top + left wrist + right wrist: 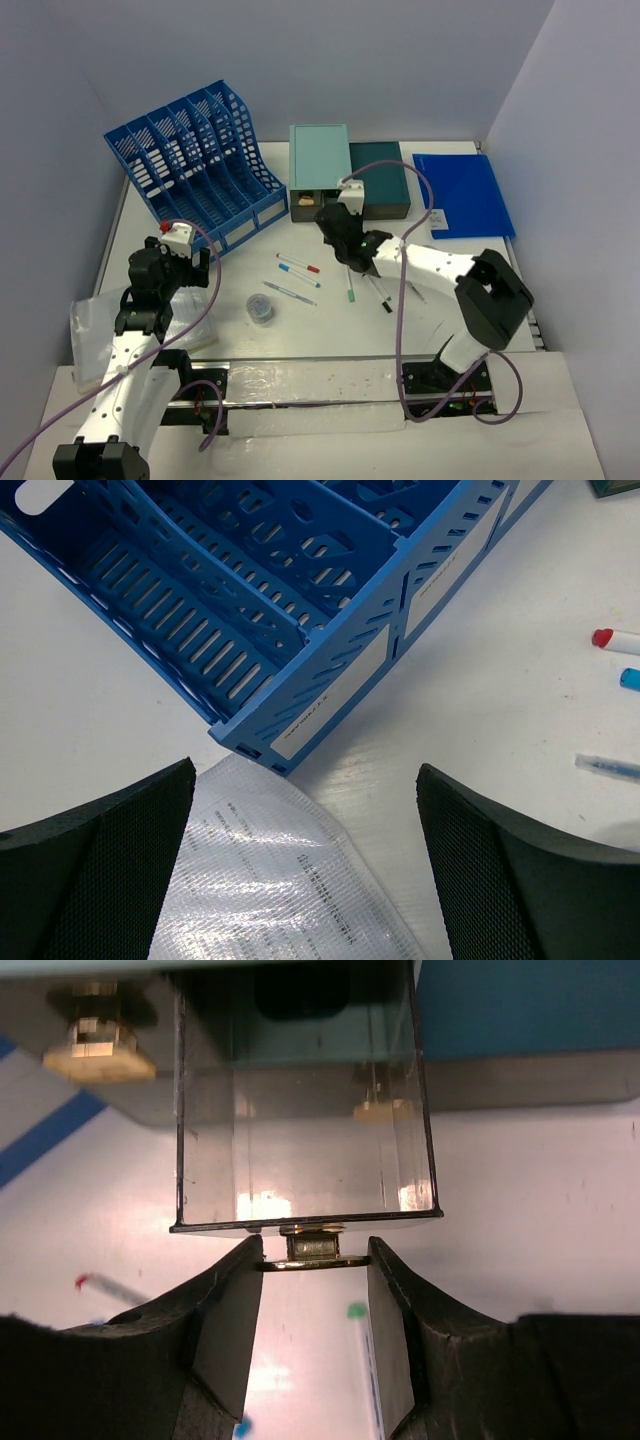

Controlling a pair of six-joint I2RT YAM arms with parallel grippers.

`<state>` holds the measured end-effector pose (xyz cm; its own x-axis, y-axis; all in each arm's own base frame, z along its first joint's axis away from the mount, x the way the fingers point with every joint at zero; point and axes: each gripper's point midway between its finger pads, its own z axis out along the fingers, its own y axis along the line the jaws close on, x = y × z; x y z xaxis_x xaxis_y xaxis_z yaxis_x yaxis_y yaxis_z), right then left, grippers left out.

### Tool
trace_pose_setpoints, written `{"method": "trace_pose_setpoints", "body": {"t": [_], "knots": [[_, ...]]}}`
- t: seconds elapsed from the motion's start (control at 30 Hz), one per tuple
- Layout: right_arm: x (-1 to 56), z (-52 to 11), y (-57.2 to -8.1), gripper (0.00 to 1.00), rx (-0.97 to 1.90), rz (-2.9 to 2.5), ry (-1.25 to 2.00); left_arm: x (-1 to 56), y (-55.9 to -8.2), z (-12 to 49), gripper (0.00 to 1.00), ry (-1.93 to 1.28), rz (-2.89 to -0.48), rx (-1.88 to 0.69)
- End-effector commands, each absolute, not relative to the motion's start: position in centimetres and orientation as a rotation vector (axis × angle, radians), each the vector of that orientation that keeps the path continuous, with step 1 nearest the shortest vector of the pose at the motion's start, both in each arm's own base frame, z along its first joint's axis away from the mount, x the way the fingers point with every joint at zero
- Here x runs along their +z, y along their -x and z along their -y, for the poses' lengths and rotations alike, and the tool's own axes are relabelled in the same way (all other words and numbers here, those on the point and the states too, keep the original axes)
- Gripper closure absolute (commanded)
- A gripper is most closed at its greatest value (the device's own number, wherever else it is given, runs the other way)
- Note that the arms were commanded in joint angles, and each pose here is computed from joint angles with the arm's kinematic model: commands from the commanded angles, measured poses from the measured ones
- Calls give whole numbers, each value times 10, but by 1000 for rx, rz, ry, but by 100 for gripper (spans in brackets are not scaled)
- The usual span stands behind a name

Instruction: Organize the desk

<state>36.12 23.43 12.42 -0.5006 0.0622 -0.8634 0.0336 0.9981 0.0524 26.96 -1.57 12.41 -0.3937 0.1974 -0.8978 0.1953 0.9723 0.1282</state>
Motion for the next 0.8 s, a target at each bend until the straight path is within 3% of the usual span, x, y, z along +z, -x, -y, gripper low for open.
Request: {"method": "trace_pose_setpoints", "body": {"t": [0.0,0.43,0.47,0.6,0.7,0.77], "knots": [[123,-232,-321,93,43,-2105,-57,146,-277,16,2,-287,-1929,3],[126,-221,-250,87,106,-2117,-41,147,-277,16,2,-286,-1926,4],[127,-222,-249,84,121,-2119,-37,147,-277,16,2,-285,-1926,5],[133,-225,-247,39,150,-2115,8,146,-277,16,2,-285,-1927,5],[137,-226,-244,21,160,-2122,26,147,-277,16,2,-284,-1926,7],[141,-225,-240,15,172,-2126,40,147,-277,16,2,-284,-1926,7]]}}
